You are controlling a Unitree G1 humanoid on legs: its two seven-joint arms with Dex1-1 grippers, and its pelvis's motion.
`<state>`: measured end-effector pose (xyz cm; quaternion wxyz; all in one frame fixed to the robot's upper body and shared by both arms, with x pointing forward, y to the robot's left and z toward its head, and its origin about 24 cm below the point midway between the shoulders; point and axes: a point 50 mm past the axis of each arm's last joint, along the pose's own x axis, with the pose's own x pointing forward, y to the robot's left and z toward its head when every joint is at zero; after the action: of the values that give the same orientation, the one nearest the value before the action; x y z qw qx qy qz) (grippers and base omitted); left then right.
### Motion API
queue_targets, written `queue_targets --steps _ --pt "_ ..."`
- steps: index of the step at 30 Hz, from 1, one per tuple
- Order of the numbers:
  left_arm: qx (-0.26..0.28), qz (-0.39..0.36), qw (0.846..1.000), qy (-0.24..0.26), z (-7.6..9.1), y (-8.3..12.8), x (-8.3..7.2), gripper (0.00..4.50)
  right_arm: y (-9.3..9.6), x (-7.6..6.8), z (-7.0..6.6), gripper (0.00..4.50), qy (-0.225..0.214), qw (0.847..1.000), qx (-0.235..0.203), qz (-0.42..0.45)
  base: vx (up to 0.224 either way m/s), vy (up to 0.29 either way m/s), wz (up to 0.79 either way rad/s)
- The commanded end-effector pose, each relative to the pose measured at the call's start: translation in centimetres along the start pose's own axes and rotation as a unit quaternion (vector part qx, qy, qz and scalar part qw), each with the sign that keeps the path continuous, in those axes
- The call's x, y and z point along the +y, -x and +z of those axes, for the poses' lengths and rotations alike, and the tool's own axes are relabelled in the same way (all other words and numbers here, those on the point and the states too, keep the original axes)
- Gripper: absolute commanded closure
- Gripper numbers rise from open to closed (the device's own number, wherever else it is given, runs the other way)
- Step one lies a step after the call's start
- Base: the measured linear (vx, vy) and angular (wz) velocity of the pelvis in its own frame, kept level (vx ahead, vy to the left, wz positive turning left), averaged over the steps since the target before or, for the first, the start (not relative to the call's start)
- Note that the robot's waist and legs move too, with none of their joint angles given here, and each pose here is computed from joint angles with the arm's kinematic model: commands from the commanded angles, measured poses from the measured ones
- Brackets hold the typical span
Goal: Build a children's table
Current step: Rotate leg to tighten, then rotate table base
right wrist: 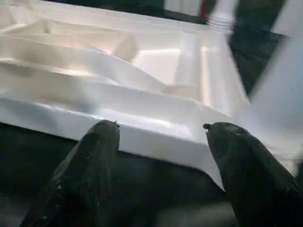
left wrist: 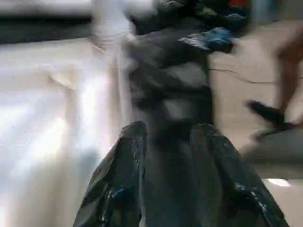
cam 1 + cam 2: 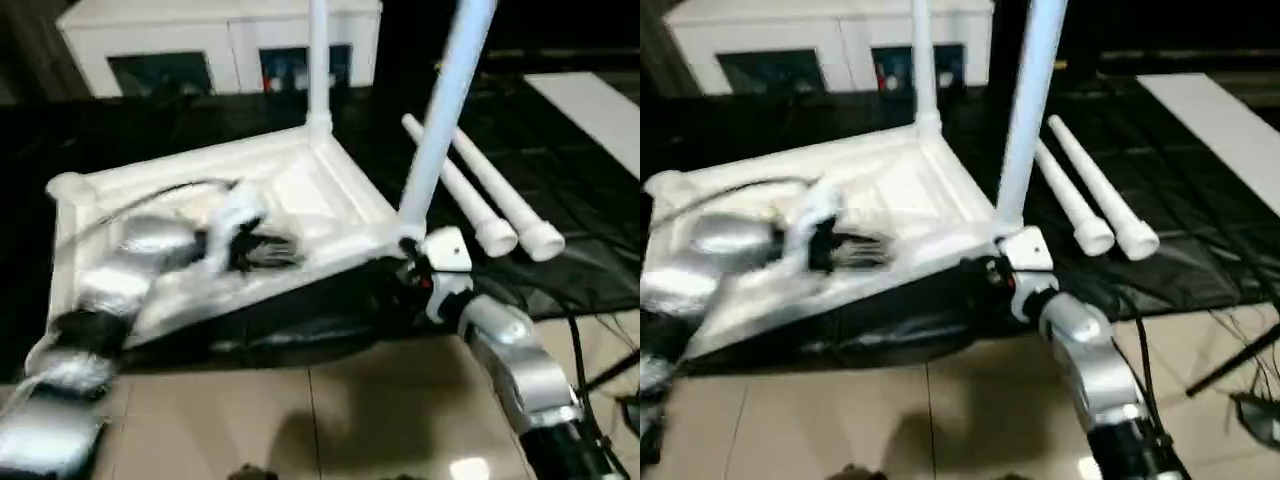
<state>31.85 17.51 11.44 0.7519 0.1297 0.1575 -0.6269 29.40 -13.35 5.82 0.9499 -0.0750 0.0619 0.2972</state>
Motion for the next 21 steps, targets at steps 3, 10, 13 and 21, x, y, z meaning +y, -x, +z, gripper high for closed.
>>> queue_targets --steps 3,10,13,21 --pt "0.064 -0.072 0.995 0.024 -0.5 1.3 -1.9 2.75 -0.4 0.4 0.4 1.27 0.004 1.0 -0.006 0.028 0.0 0.0 0.0" --pt "0.222 -0.052 0.973 0.043 -3.4 3.1 -2.6 2.75 0.0 1.8 0.8 1.27 -0.007 0.993 -0.015 0.114 0.0 0.0 0.0" --pt "0.283 -0.003 0.958 0.047 -4.5 4.1 -2.0 2.75 1.0 2.8 1.1 1.27 -0.029 0.981 -0.013 0.191 0.0 0.0 0.0" --pt "0.37 0.125 0.921 0.019 -6.4 5.1 0.4 2.75 2.1 3.3 1.3 1.27 -0.026 0.967 0.003 0.255 0.0 0.0 0.0"
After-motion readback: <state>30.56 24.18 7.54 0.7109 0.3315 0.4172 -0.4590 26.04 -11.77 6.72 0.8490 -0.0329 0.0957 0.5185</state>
